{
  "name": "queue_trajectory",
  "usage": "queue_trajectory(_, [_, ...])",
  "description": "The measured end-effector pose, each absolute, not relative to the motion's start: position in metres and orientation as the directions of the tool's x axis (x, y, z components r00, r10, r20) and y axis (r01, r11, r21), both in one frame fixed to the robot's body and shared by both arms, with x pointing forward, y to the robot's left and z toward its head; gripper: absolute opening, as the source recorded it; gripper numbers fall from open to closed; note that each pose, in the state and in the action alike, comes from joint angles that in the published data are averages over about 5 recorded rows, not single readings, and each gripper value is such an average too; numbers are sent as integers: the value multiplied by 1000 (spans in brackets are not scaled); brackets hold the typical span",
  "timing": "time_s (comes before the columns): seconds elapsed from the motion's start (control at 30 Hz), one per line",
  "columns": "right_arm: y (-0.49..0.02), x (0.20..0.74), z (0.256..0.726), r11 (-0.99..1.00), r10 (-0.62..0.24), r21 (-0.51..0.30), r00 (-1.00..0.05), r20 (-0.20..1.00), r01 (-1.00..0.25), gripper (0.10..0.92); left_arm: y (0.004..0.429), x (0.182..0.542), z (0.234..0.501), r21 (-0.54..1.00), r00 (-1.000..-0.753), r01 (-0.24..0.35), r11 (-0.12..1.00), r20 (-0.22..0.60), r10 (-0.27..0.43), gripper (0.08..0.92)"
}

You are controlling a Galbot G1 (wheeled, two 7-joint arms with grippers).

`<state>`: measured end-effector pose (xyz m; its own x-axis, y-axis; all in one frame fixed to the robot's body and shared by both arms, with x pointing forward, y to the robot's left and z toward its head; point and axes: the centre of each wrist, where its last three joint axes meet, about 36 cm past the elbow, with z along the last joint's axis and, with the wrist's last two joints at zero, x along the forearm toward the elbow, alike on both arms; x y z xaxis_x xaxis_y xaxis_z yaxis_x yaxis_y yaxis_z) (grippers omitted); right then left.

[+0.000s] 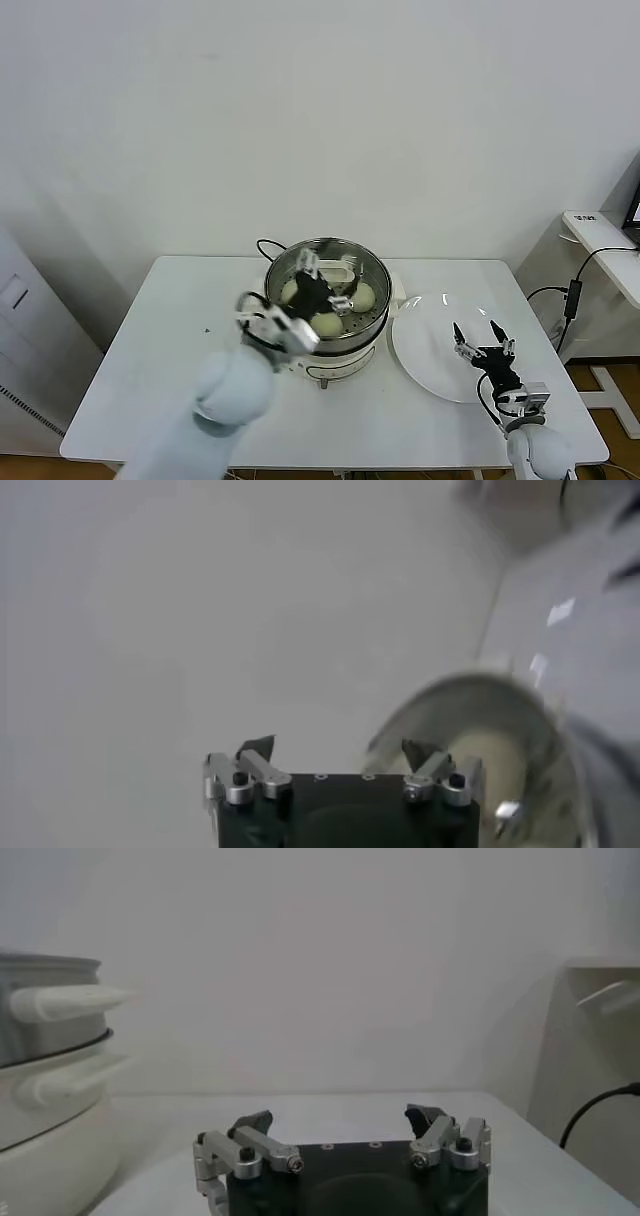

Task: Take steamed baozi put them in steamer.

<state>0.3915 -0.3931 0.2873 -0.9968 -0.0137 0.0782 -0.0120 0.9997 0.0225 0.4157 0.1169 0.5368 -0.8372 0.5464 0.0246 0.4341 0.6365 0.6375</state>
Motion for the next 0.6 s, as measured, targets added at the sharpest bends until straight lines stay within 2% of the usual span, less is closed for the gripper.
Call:
queue_trajectory(0.13, [-391, 392, 292, 1000, -9, 31, -998, 68, -7, 823, 150, 421, 549, 460, -851, 435, 774, -73, 521, 823])
queue_trajectory(0.3, [-389, 391, 301, 999, -14, 38, -998, 57, -12, 823, 189, 425, 546, 235, -899, 376, 896, -139, 414, 823])
queue_trajectory(0.47, [-388, 389, 310, 999, -13, 32, -999, 50, -11, 823, 224, 424, 524, 101, -951, 276, 956, -113, 287, 823])
queue_trajectory(0.6, [-386, 386, 315, 1000, -4, 28, -999, 51, -3, 823, 243, 419, 501, 56, -974, 213, 975, -65, 216, 823])
